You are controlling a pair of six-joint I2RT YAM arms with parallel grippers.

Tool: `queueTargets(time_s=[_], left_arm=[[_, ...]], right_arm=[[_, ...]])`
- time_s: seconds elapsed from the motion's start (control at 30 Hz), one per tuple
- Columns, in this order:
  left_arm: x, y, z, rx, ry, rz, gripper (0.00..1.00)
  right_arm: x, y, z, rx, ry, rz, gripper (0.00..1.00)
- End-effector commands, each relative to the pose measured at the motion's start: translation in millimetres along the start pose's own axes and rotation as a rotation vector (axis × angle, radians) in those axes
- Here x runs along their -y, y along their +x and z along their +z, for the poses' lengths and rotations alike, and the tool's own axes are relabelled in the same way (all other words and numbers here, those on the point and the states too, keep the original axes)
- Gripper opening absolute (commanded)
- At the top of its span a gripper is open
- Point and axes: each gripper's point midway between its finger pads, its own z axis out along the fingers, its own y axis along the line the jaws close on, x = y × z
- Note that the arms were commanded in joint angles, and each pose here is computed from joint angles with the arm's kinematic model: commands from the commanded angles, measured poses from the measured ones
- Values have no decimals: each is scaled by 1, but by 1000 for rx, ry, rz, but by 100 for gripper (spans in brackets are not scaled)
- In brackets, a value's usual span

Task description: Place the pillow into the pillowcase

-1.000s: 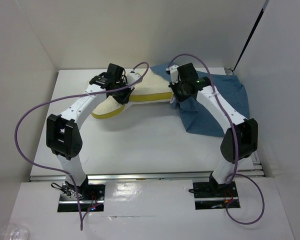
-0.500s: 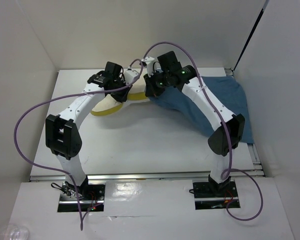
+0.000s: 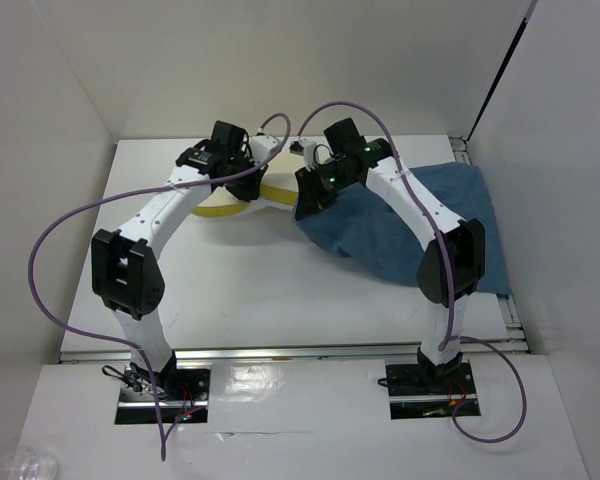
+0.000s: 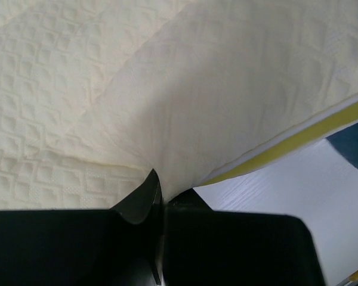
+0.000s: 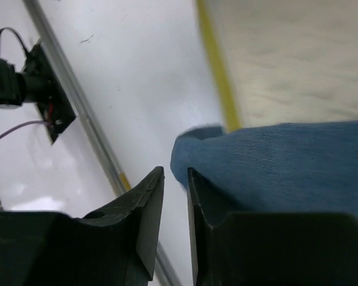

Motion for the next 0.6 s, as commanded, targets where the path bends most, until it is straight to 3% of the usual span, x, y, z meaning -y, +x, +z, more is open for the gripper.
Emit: queueTargets(time_s=[0.0,0.07,0.27,0.33,0.5,0.57], left_arm=[[13,-40,-18,155,48,15,0],[18,-20,-17,118,58,18,0],[38,76,0,-48,95,9,0],[46,113,5,-115,116,8,0],[74,146,-5,-147,204,55,0],[86,144,-20,-116,234,79,29]], right_arm=[[28,-32,-40,124,67,59,32],[43,-59,-66,216,111,40,42],[64,-117,-131,437,184,-17,51],[77,-125,-127,454,209,-29,54],[117,-113,-94,378,223,66,54],[137,-90,-67,307,243,128,54]])
